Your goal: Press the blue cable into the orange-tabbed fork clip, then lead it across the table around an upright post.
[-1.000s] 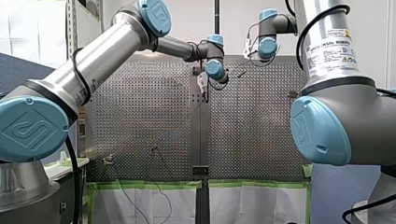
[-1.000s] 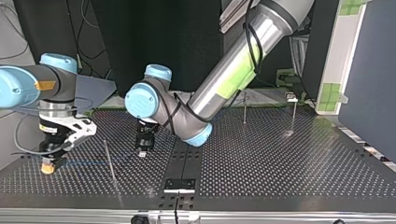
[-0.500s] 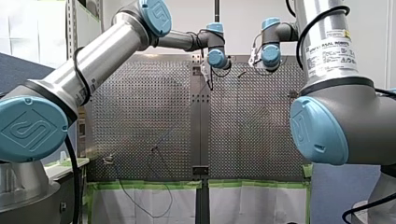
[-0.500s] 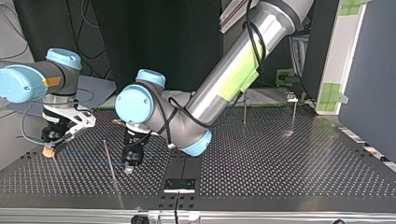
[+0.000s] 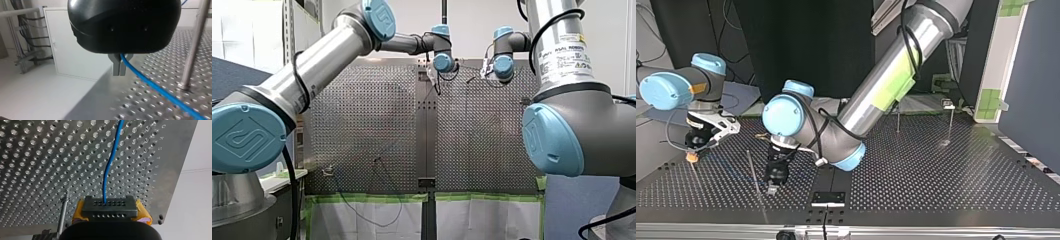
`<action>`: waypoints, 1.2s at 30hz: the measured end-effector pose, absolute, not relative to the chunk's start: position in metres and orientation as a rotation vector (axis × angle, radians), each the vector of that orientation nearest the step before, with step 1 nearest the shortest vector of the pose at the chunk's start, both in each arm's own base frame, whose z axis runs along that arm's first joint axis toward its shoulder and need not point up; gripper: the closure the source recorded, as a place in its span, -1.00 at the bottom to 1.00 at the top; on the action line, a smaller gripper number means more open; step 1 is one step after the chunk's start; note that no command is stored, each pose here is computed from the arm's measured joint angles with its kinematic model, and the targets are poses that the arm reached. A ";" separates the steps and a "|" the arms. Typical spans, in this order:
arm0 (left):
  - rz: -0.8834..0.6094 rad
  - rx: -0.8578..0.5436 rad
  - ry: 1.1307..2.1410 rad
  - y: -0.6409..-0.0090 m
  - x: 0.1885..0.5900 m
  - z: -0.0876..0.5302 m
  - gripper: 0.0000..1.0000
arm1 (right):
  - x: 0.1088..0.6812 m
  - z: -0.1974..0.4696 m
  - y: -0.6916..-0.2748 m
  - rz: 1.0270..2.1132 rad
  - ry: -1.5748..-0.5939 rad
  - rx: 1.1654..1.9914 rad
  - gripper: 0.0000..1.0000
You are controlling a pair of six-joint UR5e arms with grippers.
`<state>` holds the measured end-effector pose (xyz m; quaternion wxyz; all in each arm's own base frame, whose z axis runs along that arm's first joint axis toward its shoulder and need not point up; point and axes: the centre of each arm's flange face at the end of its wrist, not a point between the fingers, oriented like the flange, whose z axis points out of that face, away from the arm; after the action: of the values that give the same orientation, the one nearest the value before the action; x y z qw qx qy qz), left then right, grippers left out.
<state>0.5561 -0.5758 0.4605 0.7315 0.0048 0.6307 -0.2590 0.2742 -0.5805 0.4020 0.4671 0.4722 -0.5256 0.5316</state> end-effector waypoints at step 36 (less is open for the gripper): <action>-0.432 0.081 1.555 -0.576 0.577 0.351 1.00 | 0.279 0.303 -0.619 1.285 -1.309 1.243 1.00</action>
<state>0.5772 -0.5765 0.3508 0.6909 0.0364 0.6957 -0.1932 0.2790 -0.6194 0.3030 0.4466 0.5019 -0.5285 0.5190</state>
